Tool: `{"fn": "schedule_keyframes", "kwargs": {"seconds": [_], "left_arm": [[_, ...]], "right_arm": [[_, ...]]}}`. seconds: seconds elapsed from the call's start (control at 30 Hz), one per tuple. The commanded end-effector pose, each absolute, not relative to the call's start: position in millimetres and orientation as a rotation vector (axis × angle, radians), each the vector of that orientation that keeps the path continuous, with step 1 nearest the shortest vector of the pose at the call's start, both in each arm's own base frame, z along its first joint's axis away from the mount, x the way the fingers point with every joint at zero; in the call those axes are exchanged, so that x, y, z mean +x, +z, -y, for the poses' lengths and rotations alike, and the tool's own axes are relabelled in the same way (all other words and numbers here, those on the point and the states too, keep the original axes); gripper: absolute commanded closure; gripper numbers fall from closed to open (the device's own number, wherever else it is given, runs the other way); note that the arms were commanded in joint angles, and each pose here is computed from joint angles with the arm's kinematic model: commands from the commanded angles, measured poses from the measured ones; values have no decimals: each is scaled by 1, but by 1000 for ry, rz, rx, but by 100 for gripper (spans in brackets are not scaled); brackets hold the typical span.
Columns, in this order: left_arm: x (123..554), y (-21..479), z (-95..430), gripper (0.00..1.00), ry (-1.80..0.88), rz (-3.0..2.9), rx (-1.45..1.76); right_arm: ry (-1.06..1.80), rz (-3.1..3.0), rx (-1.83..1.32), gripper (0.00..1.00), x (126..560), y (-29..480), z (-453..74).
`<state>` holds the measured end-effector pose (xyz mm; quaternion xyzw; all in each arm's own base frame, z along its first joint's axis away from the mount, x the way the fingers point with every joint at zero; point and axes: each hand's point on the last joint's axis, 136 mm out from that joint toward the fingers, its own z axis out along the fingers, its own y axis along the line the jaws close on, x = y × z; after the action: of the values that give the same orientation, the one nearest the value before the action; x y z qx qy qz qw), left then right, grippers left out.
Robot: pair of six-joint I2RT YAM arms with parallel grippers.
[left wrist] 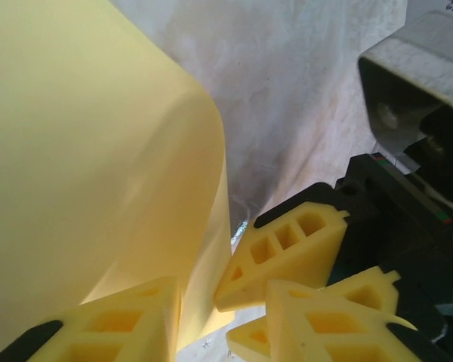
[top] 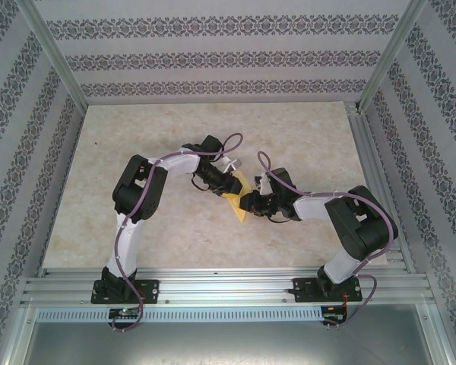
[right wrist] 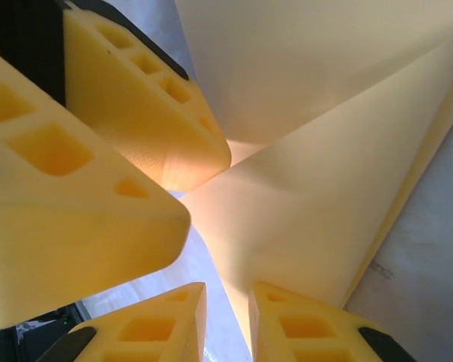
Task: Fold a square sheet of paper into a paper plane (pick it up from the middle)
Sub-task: Third fold the triangle at the center of the table.
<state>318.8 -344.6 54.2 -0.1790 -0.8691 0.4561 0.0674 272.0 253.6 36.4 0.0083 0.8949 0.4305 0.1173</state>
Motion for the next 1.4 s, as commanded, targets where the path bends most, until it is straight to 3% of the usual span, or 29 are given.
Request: {"fn": "schedule_keyframes", "kwargs": {"seconds": [0.0,0.1,0.47,0.9,1.13,1.37], "left_arm": [[324,63,348,69,1443,2608,-563],[324,58,347,74,1435,2606,-554],[316,53,343,72,1407,2599,-560],[316,48,340,95,1367,2616,-587],[324,46,340,96,1348,2638,-671],[326,36,336,97,1282,2666,-733]], "right_arm": [[1277,-2591,9,77,272,42,-256],[1284,-2588,7,78,272,44,-257],[1280,-2582,6,77,273,46,-256],[1280,-2577,-1,77,272,50,-256],[1256,-2570,-15,73,268,59,-251],[1219,-2591,-3,76,262,56,-244]]}}
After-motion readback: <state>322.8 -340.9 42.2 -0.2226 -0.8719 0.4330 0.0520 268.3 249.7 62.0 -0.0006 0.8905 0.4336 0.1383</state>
